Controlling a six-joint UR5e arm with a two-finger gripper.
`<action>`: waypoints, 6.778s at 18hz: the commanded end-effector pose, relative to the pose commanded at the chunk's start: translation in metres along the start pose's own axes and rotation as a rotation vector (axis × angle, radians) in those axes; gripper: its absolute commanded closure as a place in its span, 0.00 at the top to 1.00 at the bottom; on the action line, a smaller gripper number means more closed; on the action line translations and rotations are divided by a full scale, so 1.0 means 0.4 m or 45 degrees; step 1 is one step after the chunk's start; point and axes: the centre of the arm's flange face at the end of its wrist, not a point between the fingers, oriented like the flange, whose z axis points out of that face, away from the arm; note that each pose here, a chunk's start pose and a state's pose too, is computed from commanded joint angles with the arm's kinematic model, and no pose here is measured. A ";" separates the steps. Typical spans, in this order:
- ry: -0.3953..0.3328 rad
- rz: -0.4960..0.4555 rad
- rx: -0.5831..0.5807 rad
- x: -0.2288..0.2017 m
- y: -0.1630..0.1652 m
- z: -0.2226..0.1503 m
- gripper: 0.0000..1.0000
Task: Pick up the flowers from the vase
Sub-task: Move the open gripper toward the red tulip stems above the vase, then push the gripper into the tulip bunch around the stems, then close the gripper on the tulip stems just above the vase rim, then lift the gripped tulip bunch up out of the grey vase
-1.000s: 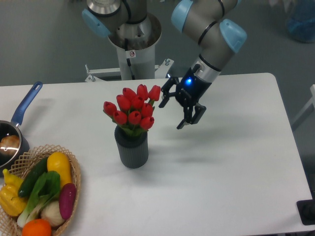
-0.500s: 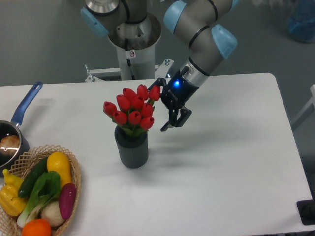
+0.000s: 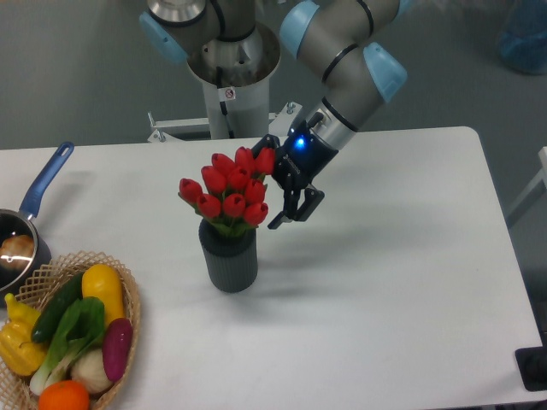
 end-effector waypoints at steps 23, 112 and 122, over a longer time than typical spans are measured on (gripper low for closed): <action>-0.018 0.142 0.092 -0.010 -0.025 0.014 1.00; -0.140 -0.055 0.652 -0.002 -0.046 0.021 0.48; -0.200 -0.069 0.808 -0.012 -0.062 -0.006 0.48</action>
